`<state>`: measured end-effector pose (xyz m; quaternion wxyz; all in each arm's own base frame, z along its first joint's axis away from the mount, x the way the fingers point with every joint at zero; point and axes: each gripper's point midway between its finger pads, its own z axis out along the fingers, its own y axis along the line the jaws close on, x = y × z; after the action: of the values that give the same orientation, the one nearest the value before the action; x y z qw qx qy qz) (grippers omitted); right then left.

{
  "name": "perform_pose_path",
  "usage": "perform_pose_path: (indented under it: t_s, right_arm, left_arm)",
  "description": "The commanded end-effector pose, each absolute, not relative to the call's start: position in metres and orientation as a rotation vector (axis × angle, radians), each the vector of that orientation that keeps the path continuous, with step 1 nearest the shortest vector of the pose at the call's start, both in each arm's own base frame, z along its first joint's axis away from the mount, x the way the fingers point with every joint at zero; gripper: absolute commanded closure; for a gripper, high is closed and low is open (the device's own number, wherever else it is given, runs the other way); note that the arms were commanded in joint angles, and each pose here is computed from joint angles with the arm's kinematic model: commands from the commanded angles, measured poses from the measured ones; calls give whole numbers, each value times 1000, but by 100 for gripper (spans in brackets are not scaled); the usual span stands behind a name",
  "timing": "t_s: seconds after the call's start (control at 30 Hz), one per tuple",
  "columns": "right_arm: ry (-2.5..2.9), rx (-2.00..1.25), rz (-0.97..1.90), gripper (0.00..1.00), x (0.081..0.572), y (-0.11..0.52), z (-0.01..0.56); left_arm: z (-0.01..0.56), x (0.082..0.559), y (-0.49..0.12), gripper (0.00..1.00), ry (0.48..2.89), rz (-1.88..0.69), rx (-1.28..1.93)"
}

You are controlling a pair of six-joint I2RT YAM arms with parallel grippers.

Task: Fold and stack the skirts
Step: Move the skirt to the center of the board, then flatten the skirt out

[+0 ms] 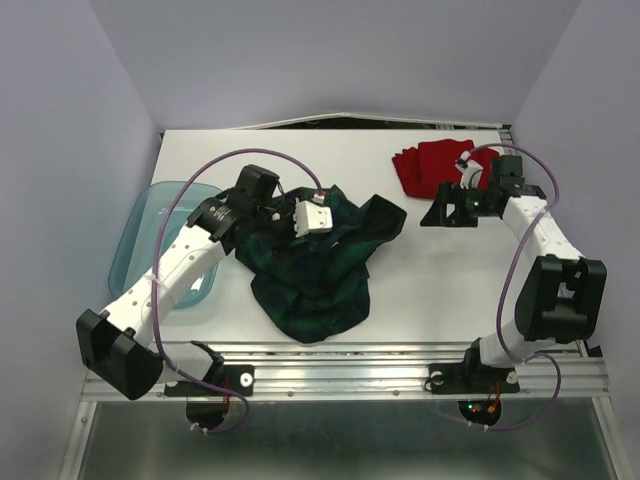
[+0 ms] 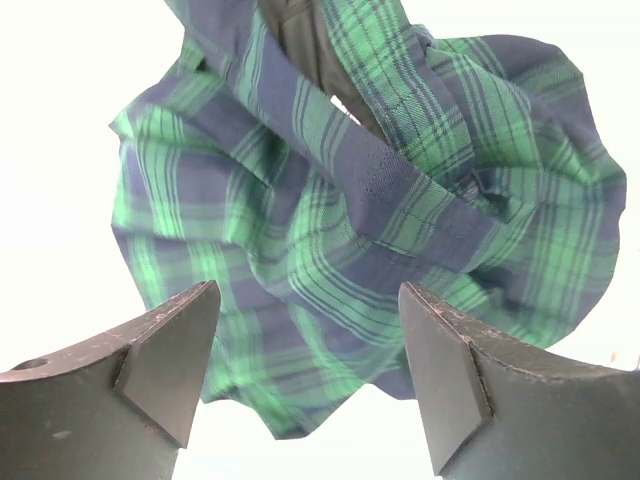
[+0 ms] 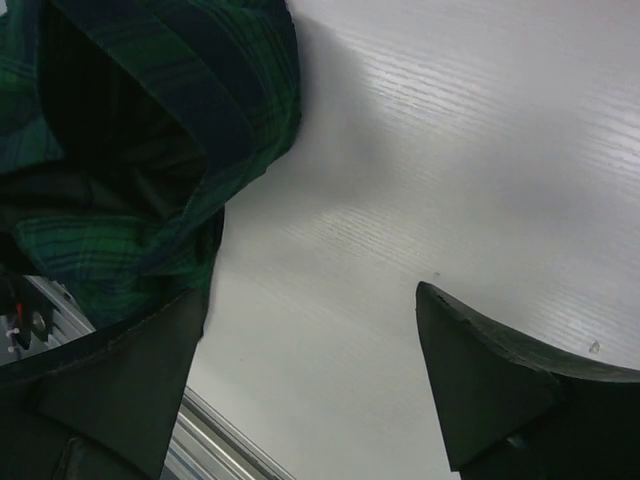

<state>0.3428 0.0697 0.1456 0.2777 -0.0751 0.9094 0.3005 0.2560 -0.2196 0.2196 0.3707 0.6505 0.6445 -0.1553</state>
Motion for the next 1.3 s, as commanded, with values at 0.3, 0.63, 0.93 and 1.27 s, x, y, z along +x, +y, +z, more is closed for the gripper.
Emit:
perform_pose_path:
  t_s: [0.3,0.63,0.93,1.27]
  right_arm:
    - [2317,-81,971,16,357,104,157]
    - [2354,-113,940,25,368,125,150]
    - [2367,-213,700,30,399,130,135]
    - [2362,-306,552,74,424,132,131]
  left_arm:
    - [238,270,-260,20,1830,-289,1375]
    - [232,296,-323,34,1920,-259,1443]
    - [204,290,-318,30,1986,-121,1450]
    - [164,283,-267,25,2096,125,1414]
